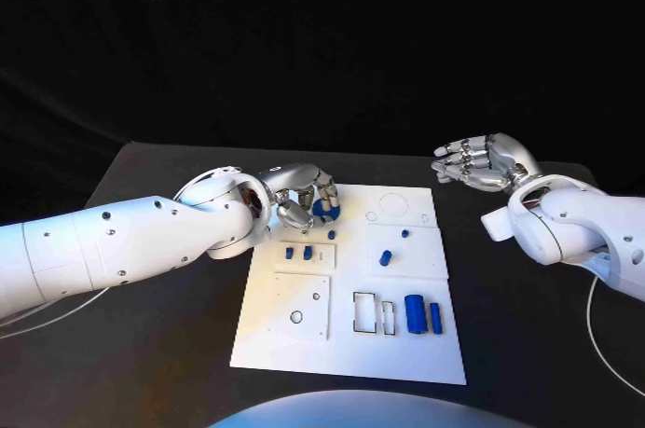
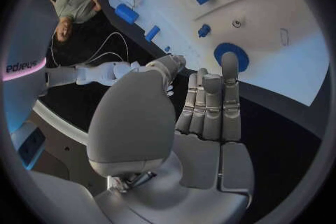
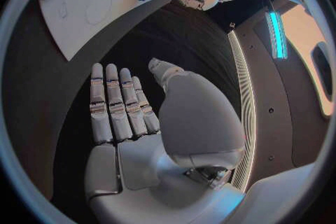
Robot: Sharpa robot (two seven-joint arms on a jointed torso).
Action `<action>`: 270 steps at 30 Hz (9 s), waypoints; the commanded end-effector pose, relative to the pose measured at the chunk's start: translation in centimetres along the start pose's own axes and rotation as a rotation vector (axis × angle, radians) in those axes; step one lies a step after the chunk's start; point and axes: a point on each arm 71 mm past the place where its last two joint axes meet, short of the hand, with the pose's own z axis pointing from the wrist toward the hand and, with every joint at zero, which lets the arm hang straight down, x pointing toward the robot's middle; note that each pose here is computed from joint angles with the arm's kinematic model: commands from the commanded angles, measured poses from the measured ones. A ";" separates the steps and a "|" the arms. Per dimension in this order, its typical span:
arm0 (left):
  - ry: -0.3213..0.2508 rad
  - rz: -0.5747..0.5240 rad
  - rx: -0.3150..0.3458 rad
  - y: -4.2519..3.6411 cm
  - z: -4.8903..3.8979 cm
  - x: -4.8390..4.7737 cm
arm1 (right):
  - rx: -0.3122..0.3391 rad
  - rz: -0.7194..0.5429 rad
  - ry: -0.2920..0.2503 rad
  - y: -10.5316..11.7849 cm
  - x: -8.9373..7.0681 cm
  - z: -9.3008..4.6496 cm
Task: Assemble the parts on the task board
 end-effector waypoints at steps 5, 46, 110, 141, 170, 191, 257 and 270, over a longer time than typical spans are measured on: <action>0.097 0.265 0.093 -0.76 0.55 1.44 | -0.011 -0.005 0.019 0.0 0.3 -0.1; 0.208 0.352 0.083 -0.99 2.60 3.31 | -0.013 -0.003 0.027 0.0 0.6 -0.1; 0.133 0.189 0.043 0.94 -1.22 0.36 | -0.006 -0.006 0.023 -0.4 0.4 -0.1; 0.165 0.173 -0.027 3.00 -1.99 -0.04 | -0.005 -0.005 0.026 -0.5 0.6 -0.1; 0.208 0.178 -0.029 2.93 -1.11 0.61 | -0.006 -0.004 0.028 -0.4 0.7 0.0; 0.221 0.180 -0.040 3.11 -1.09 0.77 | -0.005 -0.005 0.027 -0.5 0.6 0.0; -0.211 -0.545 -0.052 6.15 -3.68 -4.15 | -0.145 -0.473 0.308 0.3 3.0 -1.5; -0.369 -0.993 -0.086 5.98 -4.69 -4.61 | -0.220 -0.837 0.398 1.2 5.6 -3.3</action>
